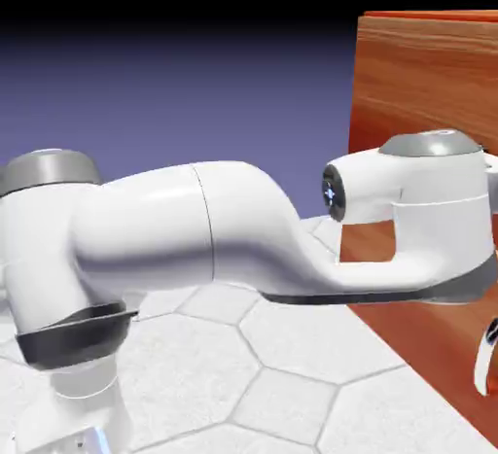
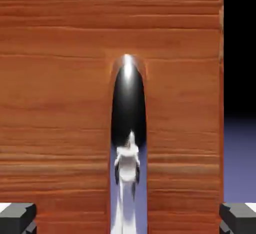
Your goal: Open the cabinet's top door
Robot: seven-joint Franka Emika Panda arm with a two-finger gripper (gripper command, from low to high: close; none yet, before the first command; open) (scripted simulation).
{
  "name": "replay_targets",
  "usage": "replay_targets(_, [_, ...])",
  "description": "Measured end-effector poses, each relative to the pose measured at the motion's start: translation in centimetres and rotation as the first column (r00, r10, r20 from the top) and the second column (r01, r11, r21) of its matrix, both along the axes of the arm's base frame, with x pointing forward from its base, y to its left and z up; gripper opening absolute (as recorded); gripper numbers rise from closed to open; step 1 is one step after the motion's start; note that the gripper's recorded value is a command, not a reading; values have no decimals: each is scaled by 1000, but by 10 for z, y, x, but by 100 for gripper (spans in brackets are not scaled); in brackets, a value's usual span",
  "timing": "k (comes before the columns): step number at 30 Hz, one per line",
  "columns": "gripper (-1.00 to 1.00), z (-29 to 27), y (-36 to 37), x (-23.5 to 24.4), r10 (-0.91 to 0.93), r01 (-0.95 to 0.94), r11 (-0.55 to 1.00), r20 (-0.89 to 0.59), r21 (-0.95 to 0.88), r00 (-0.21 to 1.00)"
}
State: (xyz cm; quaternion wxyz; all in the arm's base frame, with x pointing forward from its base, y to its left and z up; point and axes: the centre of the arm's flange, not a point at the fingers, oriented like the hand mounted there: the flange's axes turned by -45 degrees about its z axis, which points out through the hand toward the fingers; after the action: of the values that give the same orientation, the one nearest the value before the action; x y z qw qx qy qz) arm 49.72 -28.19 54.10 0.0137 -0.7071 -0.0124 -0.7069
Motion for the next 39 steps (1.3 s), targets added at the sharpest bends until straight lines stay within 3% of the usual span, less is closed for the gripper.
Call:
replay_targets(3, [0,0,2,30,0,0,1000,0,-2,1000])
replay_targets(4, [-100,0,2,30,0,0,1000,0,-2,1000])
replay_targets(39, [-100,0,125,-193,-480,480,877,1,-3,877])
